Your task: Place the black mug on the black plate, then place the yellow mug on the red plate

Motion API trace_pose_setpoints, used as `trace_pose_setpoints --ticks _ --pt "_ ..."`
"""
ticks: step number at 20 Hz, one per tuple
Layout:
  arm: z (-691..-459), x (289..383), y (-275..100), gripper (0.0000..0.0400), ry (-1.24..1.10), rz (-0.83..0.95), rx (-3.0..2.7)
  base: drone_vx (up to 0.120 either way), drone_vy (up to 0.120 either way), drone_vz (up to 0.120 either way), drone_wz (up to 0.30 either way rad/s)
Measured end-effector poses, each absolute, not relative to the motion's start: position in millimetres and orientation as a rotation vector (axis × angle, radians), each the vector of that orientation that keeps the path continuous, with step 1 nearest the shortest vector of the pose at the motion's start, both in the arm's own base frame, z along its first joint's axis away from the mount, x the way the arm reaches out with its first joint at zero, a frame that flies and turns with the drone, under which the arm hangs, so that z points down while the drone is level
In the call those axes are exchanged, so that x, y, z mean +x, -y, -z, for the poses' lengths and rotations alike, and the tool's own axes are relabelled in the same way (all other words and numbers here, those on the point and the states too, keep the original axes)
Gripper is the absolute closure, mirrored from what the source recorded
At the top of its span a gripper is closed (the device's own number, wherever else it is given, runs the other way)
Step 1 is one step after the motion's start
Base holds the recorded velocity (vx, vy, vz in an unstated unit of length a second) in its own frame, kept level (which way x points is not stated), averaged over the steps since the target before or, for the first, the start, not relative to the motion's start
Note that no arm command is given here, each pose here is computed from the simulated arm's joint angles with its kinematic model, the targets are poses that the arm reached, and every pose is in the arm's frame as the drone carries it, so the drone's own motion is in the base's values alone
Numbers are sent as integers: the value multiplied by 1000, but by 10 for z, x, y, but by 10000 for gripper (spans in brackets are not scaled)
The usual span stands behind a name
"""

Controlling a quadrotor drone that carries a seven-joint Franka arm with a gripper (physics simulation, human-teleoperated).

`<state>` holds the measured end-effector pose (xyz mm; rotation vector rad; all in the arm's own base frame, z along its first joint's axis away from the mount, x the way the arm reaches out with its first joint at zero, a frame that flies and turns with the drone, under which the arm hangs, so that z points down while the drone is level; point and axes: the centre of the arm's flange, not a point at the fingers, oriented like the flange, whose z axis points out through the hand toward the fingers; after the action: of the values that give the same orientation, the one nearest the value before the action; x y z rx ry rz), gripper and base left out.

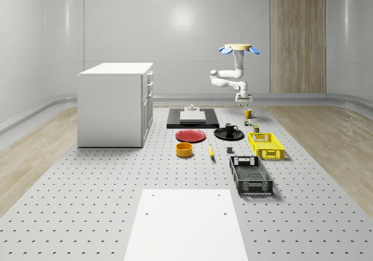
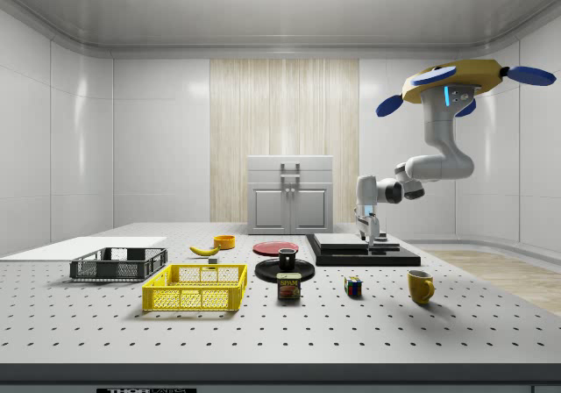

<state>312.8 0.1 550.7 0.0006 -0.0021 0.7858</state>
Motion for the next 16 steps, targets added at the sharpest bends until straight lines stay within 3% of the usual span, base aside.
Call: trace_pose_setpoints --ticks 10,14,16 --pt "-5507 3128 -1 0 2 -786 1 -120 8 0 0" --pt "-5507 3128 -1 0 2 -786 1 -120 0 -90 0" --pt "-5507 3128 -1 0 2 -786 1 -120 0 0 0"
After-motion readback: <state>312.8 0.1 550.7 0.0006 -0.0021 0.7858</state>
